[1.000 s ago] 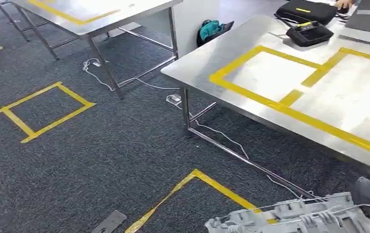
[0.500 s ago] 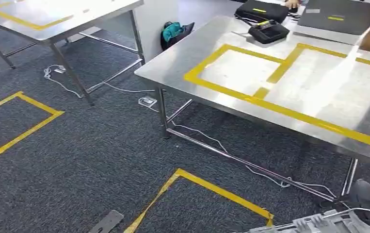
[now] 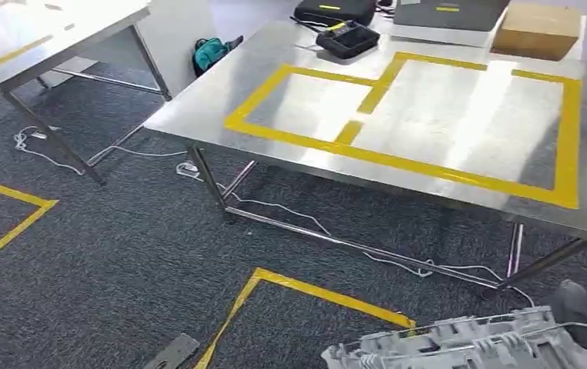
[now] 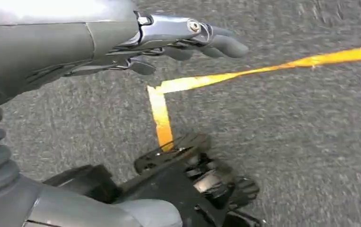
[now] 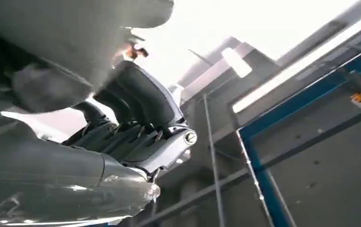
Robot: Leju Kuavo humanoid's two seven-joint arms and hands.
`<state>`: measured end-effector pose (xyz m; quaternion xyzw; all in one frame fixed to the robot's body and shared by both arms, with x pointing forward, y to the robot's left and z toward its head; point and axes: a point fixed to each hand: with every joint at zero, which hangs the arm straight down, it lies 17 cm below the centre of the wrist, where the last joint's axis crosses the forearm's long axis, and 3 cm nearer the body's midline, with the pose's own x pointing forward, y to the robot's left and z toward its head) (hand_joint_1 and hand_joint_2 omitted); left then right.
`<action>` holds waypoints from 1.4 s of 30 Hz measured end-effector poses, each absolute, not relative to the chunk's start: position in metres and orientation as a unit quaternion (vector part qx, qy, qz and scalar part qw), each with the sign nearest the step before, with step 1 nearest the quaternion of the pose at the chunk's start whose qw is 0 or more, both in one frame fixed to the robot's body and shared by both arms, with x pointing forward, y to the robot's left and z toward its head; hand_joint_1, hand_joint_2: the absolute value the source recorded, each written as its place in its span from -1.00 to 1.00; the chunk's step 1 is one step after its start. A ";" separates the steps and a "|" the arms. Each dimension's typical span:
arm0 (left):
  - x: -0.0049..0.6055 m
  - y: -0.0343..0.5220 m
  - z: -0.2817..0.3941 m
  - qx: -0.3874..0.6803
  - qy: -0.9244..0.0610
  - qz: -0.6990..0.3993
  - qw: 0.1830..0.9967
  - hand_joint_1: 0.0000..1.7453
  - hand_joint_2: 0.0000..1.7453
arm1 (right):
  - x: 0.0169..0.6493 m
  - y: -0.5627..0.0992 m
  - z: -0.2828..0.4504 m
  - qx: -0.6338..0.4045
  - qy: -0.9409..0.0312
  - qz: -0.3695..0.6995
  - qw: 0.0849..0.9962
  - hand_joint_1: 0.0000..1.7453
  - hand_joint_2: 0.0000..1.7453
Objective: Take the parts from the cabinet and place them on the table.
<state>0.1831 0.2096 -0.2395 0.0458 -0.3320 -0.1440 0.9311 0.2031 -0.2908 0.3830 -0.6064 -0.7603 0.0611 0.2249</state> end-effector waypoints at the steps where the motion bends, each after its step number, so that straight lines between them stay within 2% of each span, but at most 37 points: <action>1: 0.181 0.209 -0.240 0.045 -0.331 -0.144 0.932 -1.00 1.00 | 0.204 -0.291 0.382 -0.606 -0.760 0.062 0.226 1.00 1.00; 42: 0.183 0.212 -0.240 0.048 -0.332 -0.142 0.931 -1.00 1.00 | 0.209 -0.286 0.375 -0.608 -0.756 0.078 0.231 1.00 1.00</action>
